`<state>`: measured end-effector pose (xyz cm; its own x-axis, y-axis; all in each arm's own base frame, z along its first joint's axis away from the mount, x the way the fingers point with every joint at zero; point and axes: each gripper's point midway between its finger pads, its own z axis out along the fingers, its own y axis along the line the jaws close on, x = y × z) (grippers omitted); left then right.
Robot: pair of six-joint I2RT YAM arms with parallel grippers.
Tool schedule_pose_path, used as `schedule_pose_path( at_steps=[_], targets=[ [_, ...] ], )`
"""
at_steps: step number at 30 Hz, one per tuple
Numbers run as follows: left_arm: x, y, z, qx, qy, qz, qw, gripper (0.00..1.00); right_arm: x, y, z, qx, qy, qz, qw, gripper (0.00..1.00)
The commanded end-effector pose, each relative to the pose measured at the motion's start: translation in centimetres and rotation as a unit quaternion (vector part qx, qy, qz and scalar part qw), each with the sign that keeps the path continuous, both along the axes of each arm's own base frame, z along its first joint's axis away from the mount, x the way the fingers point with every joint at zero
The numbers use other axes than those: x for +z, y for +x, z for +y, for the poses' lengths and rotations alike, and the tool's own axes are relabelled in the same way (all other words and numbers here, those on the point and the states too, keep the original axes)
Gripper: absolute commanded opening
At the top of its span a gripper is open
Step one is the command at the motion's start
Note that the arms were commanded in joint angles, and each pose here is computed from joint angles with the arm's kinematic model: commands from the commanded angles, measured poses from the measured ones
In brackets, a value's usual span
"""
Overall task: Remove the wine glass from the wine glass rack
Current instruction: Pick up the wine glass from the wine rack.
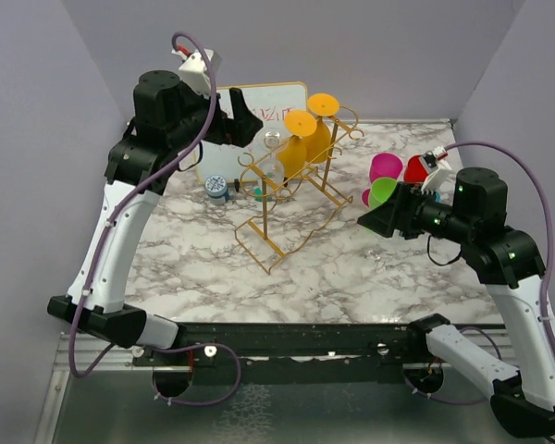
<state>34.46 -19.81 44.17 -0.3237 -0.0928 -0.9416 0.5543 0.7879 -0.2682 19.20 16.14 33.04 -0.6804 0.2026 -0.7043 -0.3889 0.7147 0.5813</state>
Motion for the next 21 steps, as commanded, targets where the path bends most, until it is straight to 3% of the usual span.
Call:
schedule_pose_path(
  at_steps=[1,12,21],
  targets=[
    [-0.5,1.2,0.3,-0.029,-0.02,0.03,0.999,0.94,1.1,-0.6,0.3,0.011,0.016,-0.011,1.0,0.75],
    [-3.7,3.0,-2.4,-0.126,-0.05,0.091,0.987,0.83,1.0,-0.6,0.3,0.003,0.025,-0.006,1.0,0.75],
    [-6.1,3.7,-3.1,-0.146,-0.053,0.12,0.981,0.7,0.5,-0.5,0.1,-0.005,0.02,0.001,1.0,0.75]
  ],
)
